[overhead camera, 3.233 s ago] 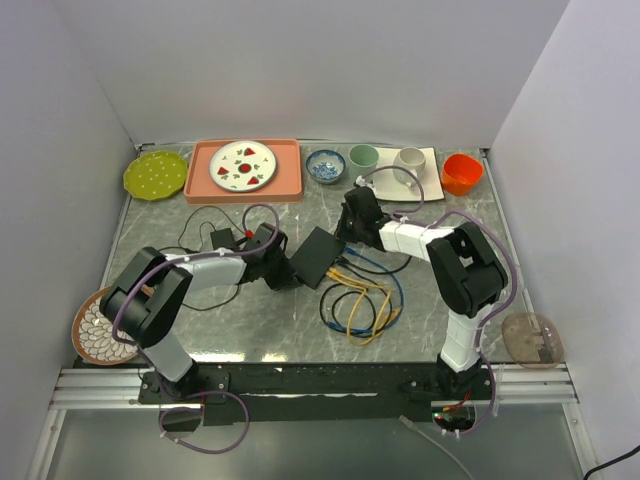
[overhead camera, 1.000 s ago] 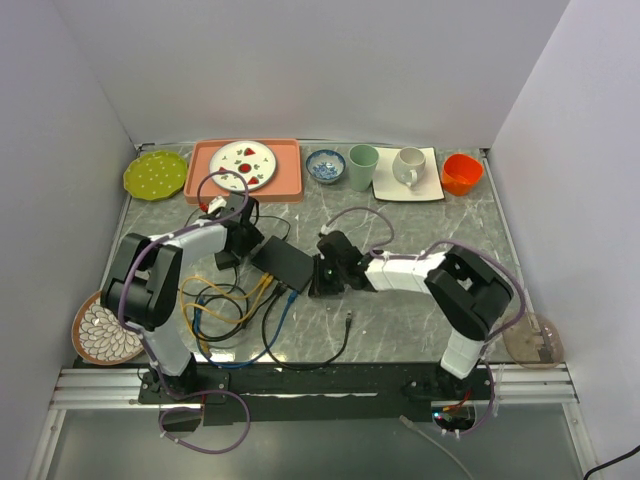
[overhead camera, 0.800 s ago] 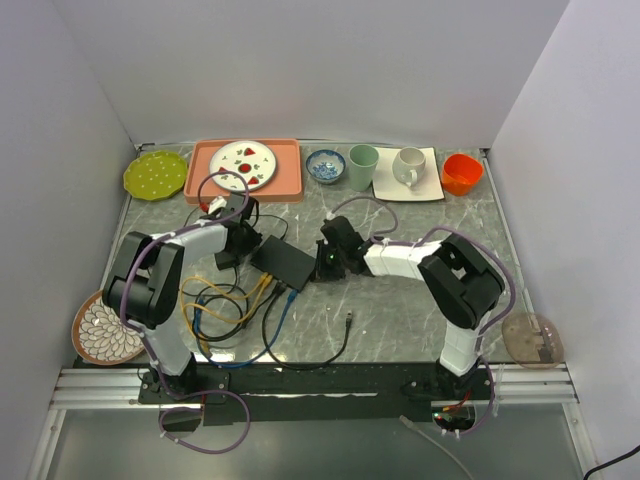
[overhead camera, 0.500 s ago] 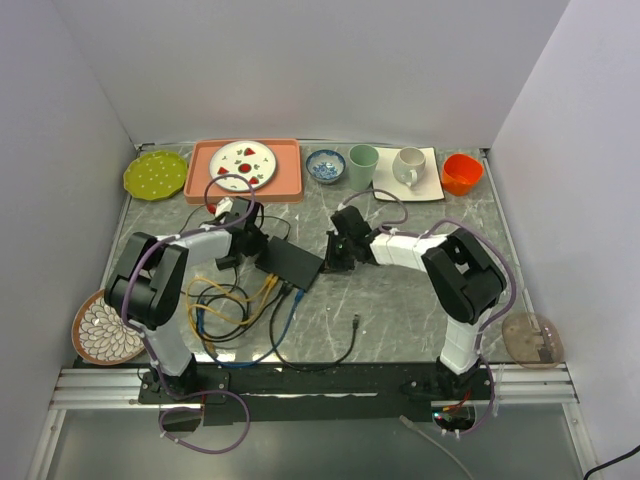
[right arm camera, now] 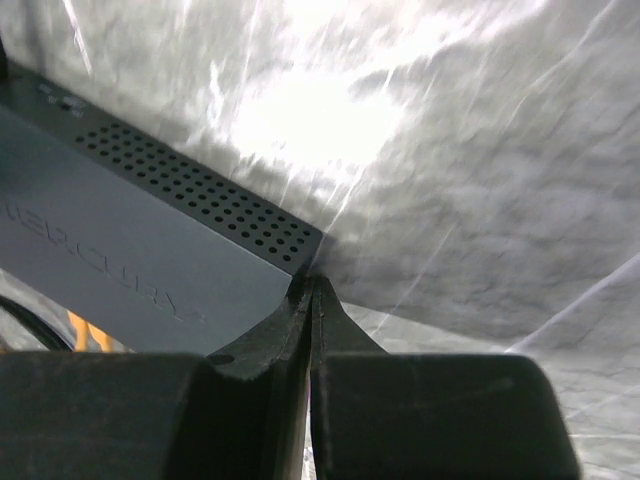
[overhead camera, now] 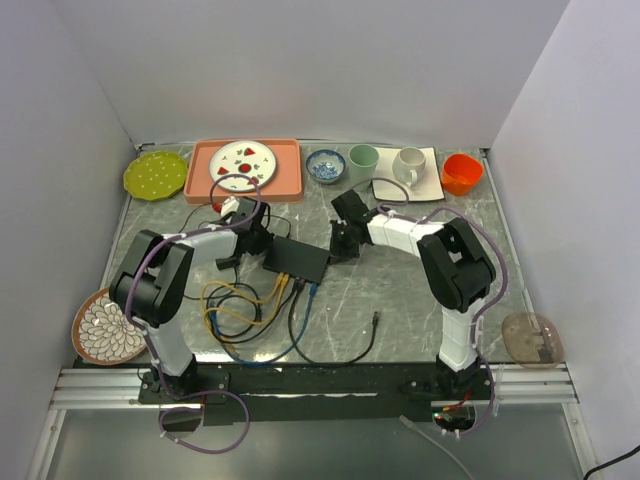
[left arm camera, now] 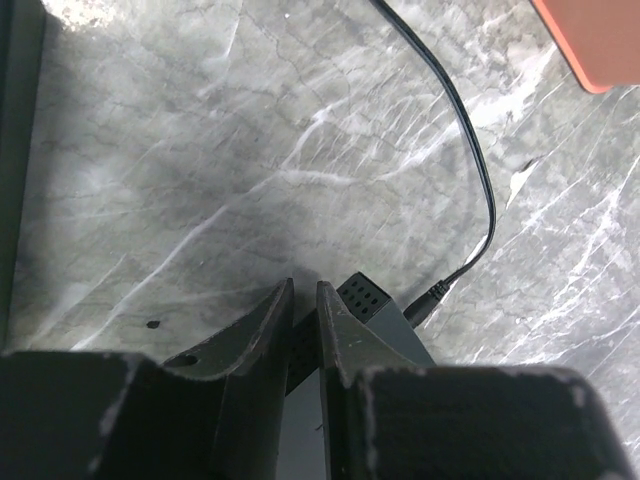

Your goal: Pull the plug from the switch port

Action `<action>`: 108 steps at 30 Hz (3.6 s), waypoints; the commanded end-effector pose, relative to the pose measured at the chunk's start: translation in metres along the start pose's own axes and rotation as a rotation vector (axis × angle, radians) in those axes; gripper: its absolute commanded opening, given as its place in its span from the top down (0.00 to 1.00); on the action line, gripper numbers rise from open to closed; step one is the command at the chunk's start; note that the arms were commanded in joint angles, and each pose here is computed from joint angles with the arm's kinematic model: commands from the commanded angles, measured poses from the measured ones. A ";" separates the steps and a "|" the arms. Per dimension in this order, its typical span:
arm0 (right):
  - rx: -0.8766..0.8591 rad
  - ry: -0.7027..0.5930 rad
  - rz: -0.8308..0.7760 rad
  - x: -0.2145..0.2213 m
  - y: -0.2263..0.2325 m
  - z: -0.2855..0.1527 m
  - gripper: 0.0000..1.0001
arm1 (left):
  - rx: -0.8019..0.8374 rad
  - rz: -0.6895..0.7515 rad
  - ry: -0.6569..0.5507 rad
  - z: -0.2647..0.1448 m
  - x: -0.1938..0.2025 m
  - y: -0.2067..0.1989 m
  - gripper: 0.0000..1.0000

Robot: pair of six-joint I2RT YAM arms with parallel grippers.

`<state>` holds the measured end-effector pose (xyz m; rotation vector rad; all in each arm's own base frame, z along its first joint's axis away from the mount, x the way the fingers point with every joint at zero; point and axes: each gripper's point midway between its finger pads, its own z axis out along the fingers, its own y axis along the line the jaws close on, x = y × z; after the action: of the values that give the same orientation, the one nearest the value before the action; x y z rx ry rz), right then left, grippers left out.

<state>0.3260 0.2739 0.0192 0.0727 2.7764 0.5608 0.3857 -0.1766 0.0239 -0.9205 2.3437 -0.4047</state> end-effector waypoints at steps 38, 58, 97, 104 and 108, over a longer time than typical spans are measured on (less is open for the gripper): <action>-0.325 -0.487 -0.107 -0.017 0.006 -0.117 0.00 | 0.496 0.056 0.114 -0.071 0.040 -0.071 0.04; -0.465 -0.454 0.030 -0.006 -0.004 -0.099 0.02 | 0.435 0.141 -0.211 -0.118 0.004 -0.069 0.04; -0.286 -0.201 0.201 -0.040 -0.009 0.002 1.00 | 0.270 0.100 0.068 -0.035 0.055 -0.036 0.39; -0.259 -0.229 0.189 -0.043 -0.013 -0.009 0.97 | 0.242 0.083 0.020 -0.041 0.037 -0.029 0.36; -0.229 -0.328 0.181 -0.050 -0.027 -0.038 0.86 | 0.314 0.079 -0.031 -0.062 0.022 -0.046 0.31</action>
<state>0.3602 0.2465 0.0226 0.3576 2.4870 0.8751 0.3608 -0.2347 0.0686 -0.6743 2.2435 -0.7297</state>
